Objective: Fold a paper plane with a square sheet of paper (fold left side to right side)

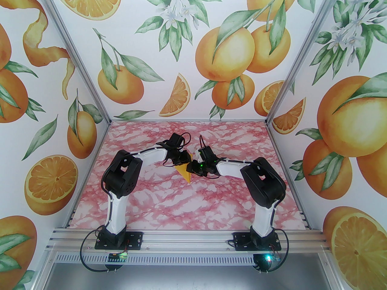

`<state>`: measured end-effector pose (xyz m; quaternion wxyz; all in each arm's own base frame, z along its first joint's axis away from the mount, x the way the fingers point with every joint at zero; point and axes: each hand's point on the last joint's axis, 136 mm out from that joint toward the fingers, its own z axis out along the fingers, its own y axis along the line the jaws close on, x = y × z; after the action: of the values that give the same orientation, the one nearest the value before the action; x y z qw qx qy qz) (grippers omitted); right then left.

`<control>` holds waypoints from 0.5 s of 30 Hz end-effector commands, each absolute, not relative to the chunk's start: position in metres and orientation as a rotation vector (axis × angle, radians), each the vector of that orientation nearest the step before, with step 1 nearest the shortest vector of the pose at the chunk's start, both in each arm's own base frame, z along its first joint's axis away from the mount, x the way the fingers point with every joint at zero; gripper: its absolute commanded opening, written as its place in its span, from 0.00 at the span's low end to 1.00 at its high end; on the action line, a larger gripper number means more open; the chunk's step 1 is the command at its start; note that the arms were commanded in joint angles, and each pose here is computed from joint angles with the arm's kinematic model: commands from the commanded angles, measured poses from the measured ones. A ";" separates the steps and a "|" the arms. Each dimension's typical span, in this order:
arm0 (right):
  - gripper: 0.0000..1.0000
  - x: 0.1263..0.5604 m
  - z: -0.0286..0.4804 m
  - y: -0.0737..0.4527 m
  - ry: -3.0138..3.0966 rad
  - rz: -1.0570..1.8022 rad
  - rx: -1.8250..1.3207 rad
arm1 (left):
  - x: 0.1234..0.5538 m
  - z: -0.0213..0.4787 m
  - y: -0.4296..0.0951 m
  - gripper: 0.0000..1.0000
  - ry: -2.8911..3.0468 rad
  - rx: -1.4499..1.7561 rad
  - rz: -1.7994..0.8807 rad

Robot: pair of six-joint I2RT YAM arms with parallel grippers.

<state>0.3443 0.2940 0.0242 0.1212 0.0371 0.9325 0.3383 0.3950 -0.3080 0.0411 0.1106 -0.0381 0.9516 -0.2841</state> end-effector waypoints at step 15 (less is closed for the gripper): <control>0.26 0.340 0.004 0.288 2.754 0.978 0.149 | 0.395 0.094 -0.275 0.39 2.682 -0.068 -0.819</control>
<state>0.3460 0.2921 0.0210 0.1215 0.0428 0.9316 0.3400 0.4013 -0.2803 0.0990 0.1684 -0.0321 0.9406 -0.2931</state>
